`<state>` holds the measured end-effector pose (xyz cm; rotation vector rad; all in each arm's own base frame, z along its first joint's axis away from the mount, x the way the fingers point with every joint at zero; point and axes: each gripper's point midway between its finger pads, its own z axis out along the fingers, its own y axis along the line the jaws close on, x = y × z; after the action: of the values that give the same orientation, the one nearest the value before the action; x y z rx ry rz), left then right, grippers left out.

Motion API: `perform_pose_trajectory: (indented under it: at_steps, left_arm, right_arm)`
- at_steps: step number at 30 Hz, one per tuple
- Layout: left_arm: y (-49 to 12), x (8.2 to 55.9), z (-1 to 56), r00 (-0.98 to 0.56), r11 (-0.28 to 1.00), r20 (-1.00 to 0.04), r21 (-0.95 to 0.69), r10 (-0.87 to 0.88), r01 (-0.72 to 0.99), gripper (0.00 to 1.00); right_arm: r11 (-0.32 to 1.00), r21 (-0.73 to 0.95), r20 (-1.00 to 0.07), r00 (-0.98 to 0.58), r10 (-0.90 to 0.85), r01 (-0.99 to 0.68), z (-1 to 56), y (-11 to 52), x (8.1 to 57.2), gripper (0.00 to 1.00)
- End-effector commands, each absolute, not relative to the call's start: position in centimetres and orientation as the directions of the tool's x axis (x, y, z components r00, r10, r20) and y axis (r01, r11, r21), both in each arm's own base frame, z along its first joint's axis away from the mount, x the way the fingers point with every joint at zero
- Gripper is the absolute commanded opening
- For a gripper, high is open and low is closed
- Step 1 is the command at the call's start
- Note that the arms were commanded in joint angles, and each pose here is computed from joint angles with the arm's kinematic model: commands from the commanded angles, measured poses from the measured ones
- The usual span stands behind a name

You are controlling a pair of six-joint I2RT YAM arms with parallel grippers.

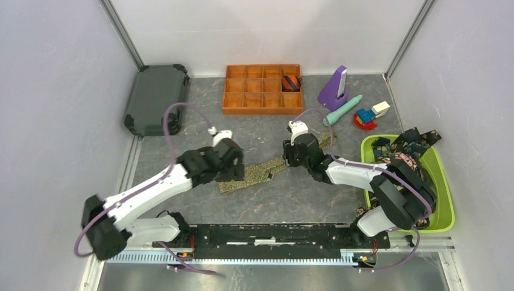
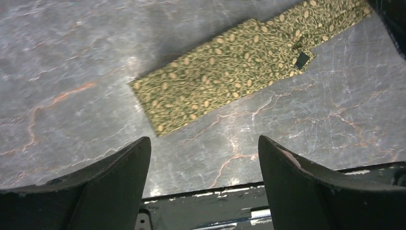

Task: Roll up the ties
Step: Flatten out the tie at the center of the board.

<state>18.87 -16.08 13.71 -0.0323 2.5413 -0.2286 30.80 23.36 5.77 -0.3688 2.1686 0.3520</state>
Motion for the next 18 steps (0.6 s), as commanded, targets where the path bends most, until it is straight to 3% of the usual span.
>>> perform_pose_trajectory:
  at_steps: [1, 6, 11, 18]
  left_arm:
    - [-21.1, 21.8, 14.1, -0.766, 0.988, -0.636, -0.154, -0.100, -0.001, 0.88]
    - [-25.7, 22.8, 11.6, -0.779, 0.998, -0.626, -0.036, 0.024, 0.060, 0.88]
    - [-28.8, 23.6, 8.8, -0.802, 0.995, -0.595, -0.044, 0.048, 0.092, 0.85]
    - [-29.7, 24.0, 5.4, -0.817, 0.996, -0.571, 0.004, 0.078, 0.092, 0.77]
  right_arm:
    - [0.914, 0.153, -0.823, -0.561, -0.093, -0.376, 5.5, 23.2, 31.6, 0.47]
    - [0.931, 0.132, -0.806, -0.583, -0.097, -0.339, 3.8, 21.4, 31.1, 0.46]
    - [0.943, 0.131, -0.787, -0.610, -0.088, -0.305, 2.5, 19.8, 30.8, 0.45]
    - [0.938, 0.145, -0.783, -0.616, -0.085, -0.314, 2.7, 19.6, 30.5, 0.43]
